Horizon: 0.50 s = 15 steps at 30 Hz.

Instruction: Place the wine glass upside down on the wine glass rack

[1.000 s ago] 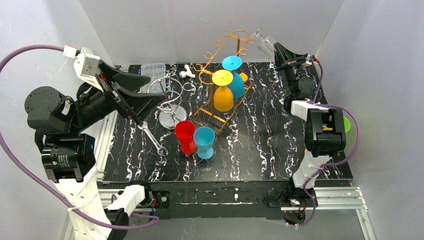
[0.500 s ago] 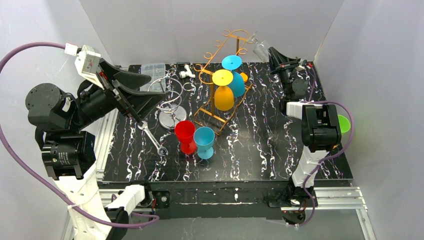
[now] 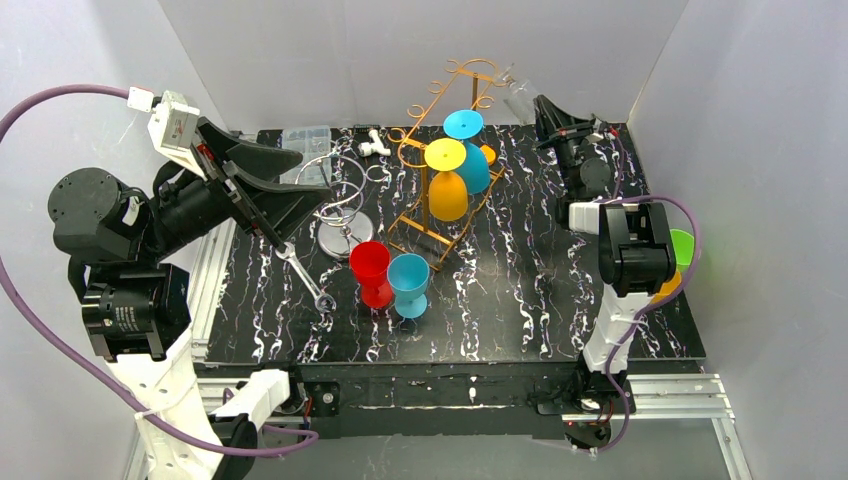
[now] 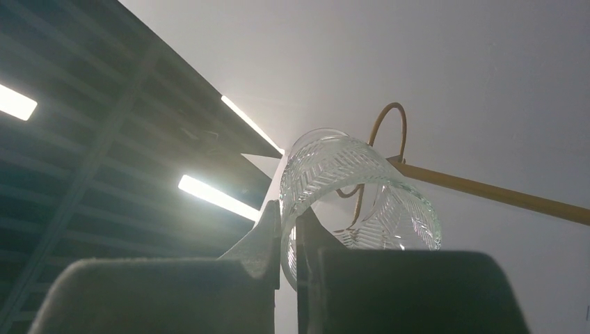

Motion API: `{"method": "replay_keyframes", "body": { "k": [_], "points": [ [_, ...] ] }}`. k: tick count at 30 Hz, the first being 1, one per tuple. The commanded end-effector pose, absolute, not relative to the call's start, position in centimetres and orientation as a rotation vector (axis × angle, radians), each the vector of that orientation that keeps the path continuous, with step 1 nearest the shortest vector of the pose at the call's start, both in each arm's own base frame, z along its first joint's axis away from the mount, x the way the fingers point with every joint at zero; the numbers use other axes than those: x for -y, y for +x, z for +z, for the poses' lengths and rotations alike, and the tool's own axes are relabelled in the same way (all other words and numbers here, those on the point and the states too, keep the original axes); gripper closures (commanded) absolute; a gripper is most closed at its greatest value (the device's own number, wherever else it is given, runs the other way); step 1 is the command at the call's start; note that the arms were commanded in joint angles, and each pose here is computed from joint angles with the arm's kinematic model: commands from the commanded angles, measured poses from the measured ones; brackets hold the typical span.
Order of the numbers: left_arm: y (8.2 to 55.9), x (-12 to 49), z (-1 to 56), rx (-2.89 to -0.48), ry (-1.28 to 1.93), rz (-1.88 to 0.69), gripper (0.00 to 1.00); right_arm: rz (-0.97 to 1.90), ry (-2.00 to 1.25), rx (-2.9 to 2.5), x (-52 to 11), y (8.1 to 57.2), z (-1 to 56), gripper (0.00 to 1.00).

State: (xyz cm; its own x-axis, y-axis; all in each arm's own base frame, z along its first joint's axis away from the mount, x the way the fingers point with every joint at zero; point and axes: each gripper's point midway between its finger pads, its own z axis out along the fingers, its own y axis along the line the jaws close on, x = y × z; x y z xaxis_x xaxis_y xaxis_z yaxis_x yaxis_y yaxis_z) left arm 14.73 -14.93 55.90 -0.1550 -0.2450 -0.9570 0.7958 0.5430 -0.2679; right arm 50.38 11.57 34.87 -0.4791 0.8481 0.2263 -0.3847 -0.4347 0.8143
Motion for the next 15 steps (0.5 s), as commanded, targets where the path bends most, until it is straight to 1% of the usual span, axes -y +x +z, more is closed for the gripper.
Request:
{"method": "replay_keyframes", "body": {
  "k": [1,8,15],
  "points": [
    [14.4,15.0,56.4,-1.443,0.516,-0.986,0.05,2.052,0.54,-0.775,-12.5,46.4,38.2,0.99],
    [14.4,15.0,56.4,-1.44,0.517,-0.982,0.05,2.033,0.599,-0.857,-13.7,47.1,34.7,0.99],
    [14.7,14.9,56.3,-1.446,0.513,-0.982,0.05,1.985,0.521,-0.933,-15.7,47.5,33.2,0.99]
  ]
}}
